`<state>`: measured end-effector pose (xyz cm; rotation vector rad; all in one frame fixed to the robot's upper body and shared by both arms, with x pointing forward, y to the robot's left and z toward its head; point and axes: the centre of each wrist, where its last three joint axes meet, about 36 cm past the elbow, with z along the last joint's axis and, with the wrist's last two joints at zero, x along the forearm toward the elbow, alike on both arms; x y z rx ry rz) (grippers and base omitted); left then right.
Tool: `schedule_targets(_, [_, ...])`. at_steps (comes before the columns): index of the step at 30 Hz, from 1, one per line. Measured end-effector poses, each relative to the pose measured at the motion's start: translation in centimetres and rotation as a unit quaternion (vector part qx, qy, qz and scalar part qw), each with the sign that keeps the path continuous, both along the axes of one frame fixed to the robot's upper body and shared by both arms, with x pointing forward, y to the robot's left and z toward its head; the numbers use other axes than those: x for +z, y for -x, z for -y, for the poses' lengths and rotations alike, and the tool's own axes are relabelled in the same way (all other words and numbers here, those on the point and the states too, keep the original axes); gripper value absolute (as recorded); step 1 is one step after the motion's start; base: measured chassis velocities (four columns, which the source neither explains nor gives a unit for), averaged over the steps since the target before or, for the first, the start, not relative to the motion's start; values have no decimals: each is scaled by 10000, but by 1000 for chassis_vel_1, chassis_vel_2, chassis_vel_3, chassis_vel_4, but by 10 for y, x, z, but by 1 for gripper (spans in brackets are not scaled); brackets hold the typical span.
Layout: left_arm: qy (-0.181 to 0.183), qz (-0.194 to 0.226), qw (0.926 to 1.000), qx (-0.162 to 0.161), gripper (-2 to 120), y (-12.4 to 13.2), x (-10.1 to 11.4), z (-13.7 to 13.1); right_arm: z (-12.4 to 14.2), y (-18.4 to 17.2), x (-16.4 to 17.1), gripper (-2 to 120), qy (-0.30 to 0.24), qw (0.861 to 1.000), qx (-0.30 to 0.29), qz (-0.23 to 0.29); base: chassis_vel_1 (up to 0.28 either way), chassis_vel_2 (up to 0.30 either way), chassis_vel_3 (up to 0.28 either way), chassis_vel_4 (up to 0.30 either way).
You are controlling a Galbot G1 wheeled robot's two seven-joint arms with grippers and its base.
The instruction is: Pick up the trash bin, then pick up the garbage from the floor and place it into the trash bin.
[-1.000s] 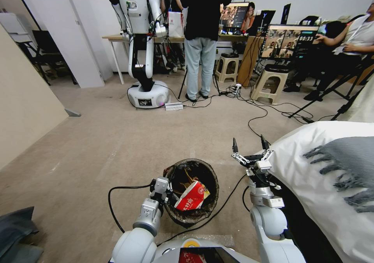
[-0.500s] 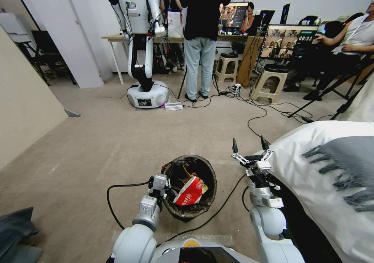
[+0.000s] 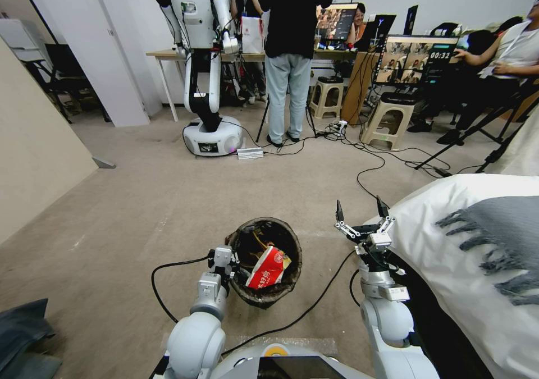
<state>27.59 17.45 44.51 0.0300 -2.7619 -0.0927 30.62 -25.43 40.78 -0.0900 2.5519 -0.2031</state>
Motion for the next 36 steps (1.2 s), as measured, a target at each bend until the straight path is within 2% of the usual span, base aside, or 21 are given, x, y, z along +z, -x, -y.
schedule_targets(3, [117,-319,9992,212,0,-3,-10,-4,0,-1,-1,100,7,10000,10,2,0,0,0,0])
schedule_targets(8, [233,-575,9975,332,0,-4,-15,-6,0,-1,-1,100,13,10000,22,2,0,0,0,0])
schedule_targets(10, [322,-811,9952,441,0,-6,-21,-8,0,-1,-2,100,34,10000,32,6,0,0,0,0])
schedule_targets(29, [345,-1267,9891,672,0,-10,-51,-18,0,2,-8,100,84,9999,53,11,0,0,0,0])
schedule_targets(33, [365,-1270,9889,685,6,-12,-51,-19,0,1,-9,100,95,9999,69,13,0,0,0,0])
schedule_targets(34, [374,-1268,9889,682,13,-12,-51,-19,1,1,-9,100,101,9999,72,11,0,0,0,0])
schedule_targets(36, [382,-1267,9889,680,18,-12,-51,-19,1,1,-9,100,104,9999,75,11,0,0,0,0])
